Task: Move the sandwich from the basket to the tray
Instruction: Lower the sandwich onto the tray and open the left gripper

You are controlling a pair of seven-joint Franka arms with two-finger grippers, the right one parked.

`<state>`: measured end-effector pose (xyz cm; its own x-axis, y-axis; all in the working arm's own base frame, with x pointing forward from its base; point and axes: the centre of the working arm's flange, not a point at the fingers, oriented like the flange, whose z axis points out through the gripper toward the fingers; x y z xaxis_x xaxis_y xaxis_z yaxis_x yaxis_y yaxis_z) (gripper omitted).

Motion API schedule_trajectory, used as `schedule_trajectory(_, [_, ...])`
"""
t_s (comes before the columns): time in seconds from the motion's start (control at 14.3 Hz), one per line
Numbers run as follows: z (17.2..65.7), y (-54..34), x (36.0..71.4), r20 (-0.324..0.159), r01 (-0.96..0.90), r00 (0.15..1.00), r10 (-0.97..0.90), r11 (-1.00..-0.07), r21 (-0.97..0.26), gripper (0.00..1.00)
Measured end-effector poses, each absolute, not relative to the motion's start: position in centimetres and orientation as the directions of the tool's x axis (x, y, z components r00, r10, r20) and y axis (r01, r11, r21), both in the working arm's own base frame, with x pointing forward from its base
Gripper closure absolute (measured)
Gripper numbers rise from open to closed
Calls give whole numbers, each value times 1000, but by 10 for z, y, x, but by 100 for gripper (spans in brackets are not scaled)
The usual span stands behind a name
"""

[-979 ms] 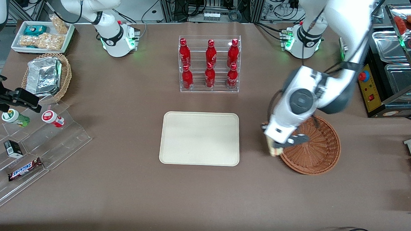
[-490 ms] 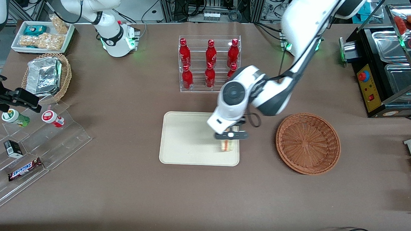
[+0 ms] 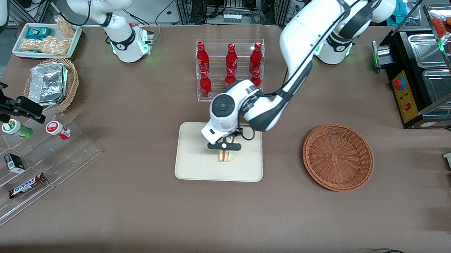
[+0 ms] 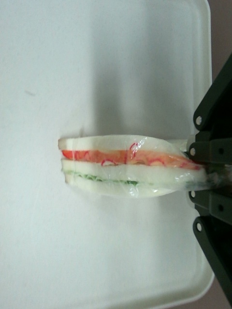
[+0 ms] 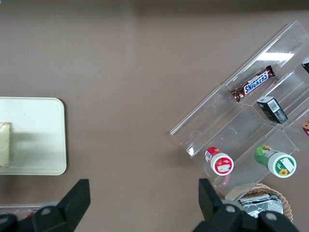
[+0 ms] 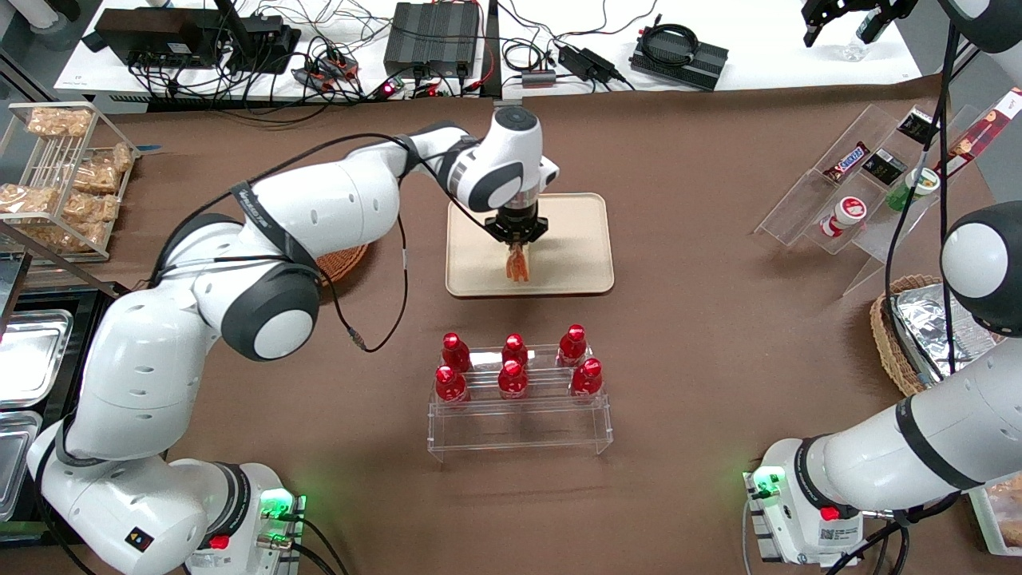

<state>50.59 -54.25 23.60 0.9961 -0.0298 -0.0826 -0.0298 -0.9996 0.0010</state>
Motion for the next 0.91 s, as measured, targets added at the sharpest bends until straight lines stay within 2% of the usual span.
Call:
schedule_trajectory(0.21, [236,-550,505,-58,7,998,7,-1000,2,77])
schedule_trajectory(0.77, [262,-539,531,-9,93,996,93,-996,7,1])
schedule_trajectory(0.91, [284,-532,536,-4,105,994,105,-994,-5,0])
